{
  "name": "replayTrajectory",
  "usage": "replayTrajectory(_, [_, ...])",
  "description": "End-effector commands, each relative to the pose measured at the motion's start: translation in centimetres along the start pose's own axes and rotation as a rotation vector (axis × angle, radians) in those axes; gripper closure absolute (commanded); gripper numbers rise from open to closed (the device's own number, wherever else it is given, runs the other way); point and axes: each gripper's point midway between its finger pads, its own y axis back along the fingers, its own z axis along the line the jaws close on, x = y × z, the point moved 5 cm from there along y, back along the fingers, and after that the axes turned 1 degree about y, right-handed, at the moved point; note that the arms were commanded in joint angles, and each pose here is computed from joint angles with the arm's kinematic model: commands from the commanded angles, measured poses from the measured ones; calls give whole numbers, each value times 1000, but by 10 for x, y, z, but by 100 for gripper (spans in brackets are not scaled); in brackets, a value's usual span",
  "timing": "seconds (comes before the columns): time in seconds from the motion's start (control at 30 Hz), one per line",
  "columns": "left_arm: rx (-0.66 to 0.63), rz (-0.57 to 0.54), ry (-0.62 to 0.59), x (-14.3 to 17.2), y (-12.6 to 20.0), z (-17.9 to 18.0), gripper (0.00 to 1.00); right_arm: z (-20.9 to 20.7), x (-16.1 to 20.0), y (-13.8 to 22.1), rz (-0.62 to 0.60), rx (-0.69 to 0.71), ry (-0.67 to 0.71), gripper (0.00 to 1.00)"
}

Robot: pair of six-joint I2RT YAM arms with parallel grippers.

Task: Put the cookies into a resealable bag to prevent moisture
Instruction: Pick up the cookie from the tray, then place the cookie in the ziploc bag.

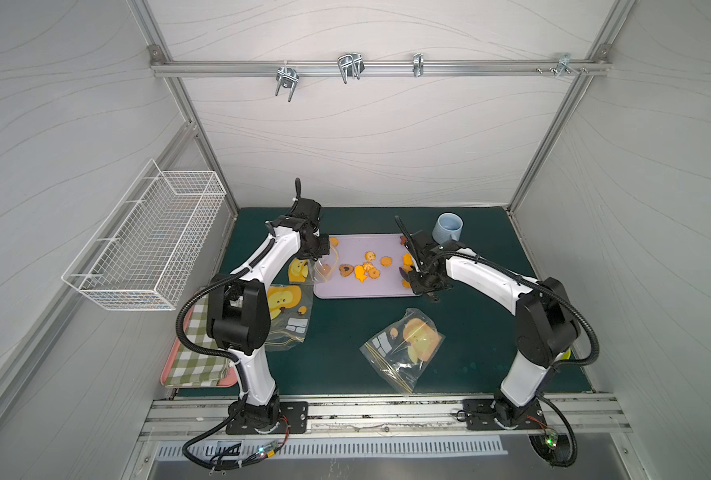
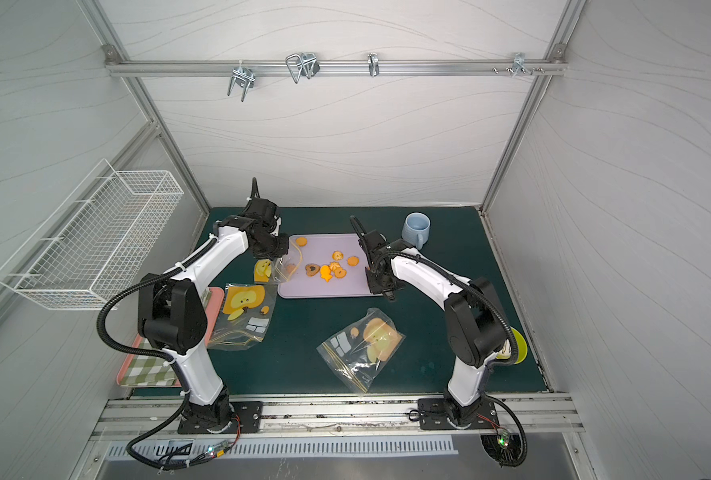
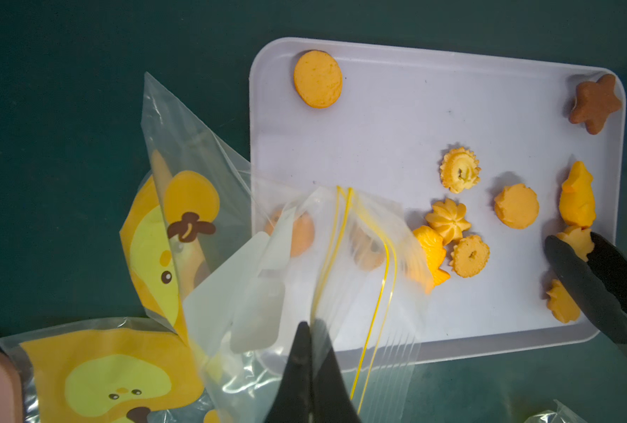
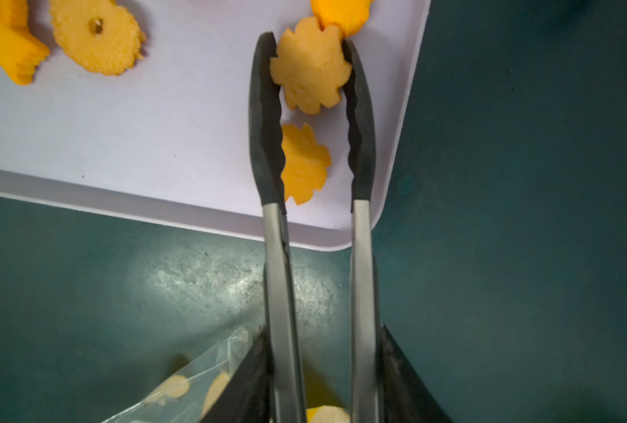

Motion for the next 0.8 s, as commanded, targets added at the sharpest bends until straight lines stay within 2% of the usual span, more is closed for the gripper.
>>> replayTrajectory(0.0, [52, -44, 27, -9, 10, -2, 100, 0, -9, 26, -115, -16, -17, 58])
replayTrajectory(0.3, [81, -27, 36, -8, 5, -3, 100, 17, -15, 59, -307, -194, 30, 61])
replayTrajectory(0.53, [107, -20, 38, -9, 4, -4, 100, 49, -22, 75, -378, -355, 123, 63])
replayTrajectory(0.77, [122, -10, 37, -8, 3, -6, 100, 93, -34, 92, -438, -435, 225, 63])
